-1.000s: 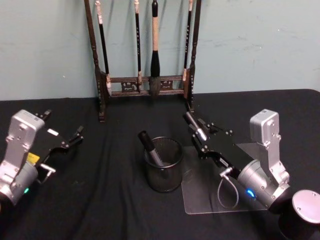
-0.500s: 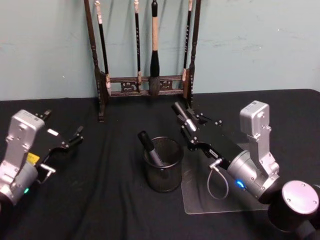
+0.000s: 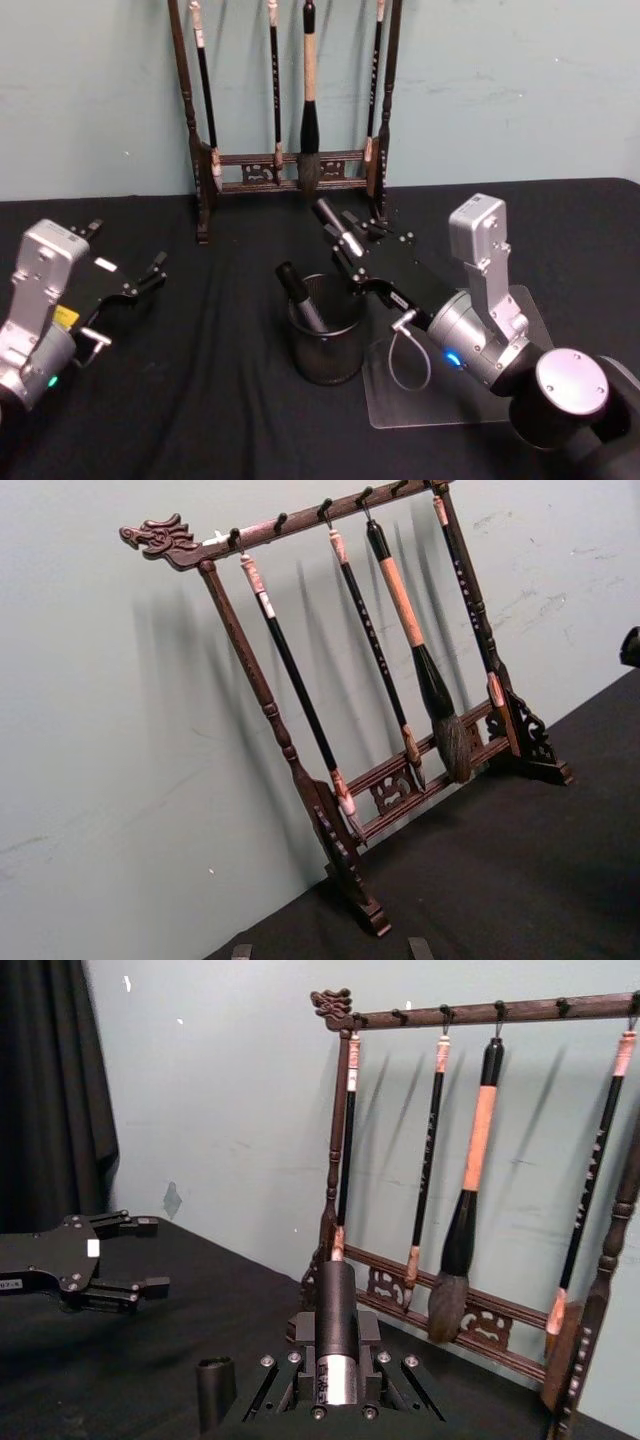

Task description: Pick up the water-based marker from the table and place it into the pen holder.

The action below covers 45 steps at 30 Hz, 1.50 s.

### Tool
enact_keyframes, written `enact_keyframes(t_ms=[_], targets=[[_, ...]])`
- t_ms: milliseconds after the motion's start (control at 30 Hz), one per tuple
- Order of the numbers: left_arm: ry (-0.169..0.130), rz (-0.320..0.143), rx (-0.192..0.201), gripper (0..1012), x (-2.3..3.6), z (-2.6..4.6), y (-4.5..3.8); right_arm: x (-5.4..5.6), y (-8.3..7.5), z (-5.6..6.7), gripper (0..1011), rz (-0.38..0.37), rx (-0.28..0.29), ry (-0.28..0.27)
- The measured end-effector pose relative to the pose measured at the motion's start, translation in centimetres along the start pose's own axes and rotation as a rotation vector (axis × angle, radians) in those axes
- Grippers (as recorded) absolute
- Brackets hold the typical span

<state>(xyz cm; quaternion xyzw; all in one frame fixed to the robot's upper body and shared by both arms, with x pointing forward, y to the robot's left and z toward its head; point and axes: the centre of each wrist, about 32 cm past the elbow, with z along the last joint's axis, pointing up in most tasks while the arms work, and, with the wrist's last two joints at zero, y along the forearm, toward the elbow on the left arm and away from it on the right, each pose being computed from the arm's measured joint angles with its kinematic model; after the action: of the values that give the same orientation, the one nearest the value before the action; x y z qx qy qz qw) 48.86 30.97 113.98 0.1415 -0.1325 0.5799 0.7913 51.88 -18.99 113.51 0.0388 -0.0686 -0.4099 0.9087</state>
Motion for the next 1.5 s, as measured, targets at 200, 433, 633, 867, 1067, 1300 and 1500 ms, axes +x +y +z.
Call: enact_keyframes(t_ms=[200, 433, 633, 867, 1067, 1300, 1500], targets=[[0.0, 0.0, 0.0, 1009, 0.0, 0.0, 0.0, -0.2, 0.8, 0.0, 247, 0.017, 0.003, 0.0], [0.0, 0.0, 0.0, 1009, 0.0, 0.0, 0.0, -0.4, 1.5, 0.0, 247, 0.033, 0.001, 0.007], [0.0, 0.0, 0.0, 1009, 0.0, 0.0, 0.0, -0.6, 2.4, 0.1, 247, 0.044, 0.0, 0.011], [0.0, 0.0, 0.0, 1009, 0.0, 0.0, 0.0, -0.7, 3.1, 0.1, 247, 0.054, -0.003, 0.005], [0.0, 0.0, 0.0, 1009, 0.0, 0.0, 0.0, -0.7, 3.8, 0.1, 247, 0.062, -0.009, -0.002], [0.0, 0.0, 0.0, 1009, 0.0, 0.0, 0.0, -0.6, 4.6, 0.1, 247, 0.067, -0.015, -0.007], [0.0, 0.0, 0.0, 1009, 0.0, 0.0, 0.0, -0.7, 4.7, 0.1, 247, 0.073, -0.015, -0.011]])
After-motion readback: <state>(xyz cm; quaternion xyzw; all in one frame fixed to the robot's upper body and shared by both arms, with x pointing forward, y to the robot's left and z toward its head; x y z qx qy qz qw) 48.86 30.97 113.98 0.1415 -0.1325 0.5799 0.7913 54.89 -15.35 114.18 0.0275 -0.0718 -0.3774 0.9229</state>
